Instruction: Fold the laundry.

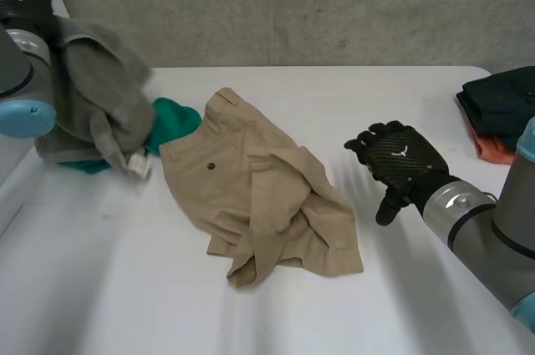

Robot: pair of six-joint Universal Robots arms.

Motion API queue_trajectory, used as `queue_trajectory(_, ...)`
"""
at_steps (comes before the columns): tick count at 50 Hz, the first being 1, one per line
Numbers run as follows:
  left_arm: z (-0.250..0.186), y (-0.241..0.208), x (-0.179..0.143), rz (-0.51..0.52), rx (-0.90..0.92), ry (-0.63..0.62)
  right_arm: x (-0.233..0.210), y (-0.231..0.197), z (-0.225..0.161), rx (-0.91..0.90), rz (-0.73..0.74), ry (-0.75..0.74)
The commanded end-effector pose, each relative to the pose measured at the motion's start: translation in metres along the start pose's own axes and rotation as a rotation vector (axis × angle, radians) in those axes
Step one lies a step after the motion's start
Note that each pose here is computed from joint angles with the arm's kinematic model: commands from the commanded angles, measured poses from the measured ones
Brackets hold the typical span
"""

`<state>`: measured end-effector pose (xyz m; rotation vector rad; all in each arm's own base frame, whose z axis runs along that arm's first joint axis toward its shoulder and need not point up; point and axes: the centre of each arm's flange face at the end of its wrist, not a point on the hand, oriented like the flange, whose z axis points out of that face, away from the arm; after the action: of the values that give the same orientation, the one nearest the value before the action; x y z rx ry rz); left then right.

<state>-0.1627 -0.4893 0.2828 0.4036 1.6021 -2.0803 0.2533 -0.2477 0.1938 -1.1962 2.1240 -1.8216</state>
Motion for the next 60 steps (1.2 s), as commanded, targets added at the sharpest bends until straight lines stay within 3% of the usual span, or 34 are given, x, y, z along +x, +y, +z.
queue_trajectory(1,0.011,0.046,0.013,0.093,-0.085,0.004,-0.007,-0.001,-0.002,0.003,-0.006,-0.016)
queue_trajectory(8,-0.002,0.043,0.027,0.091,-0.083,0.100,-0.007,-0.003,-0.003,0.007,-0.008,-0.017)
queue_trajectory(16,-0.055,0.009,0.041,0.092,-0.107,0.294,-0.012,-0.014,-0.012,0.027,-0.017,-0.029)
queue_trajectory(20,-0.105,-0.009,0.056,0.092,-0.105,0.476,-0.022,-0.024,-0.023,0.028,-0.026,-0.062)
queue_trajectory(24,-0.170,-0.012,0.080,0.144,-0.070,0.738,-0.027,-0.025,-0.028,-0.018,-0.025,-0.059)
queue_trajectory(30,-0.216,0.006,0.098,0.229,-0.024,0.934,-0.033,-0.021,-0.030,-0.056,-0.034,-0.060)
queue_trajectory(36,-0.214,0.026,0.116,0.296,0.014,0.957,-0.038,-0.012,-0.026,-0.083,-0.033,-0.074)
queue_trajectory(52,-0.216,0.046,0.151,0.282,0.014,1.011,-0.035,-0.005,-0.023,-0.093,-0.027,-0.061)
queue_trajectory(55,-0.213,0.045,0.152,0.282,0.022,0.998,-0.035,-0.005,-0.022,-0.089,-0.027,-0.058)
queue_trajectory(60,-0.181,0.018,0.143,0.256,0.092,0.853,-0.034,-0.007,-0.023,-0.082,-0.031,-0.052)
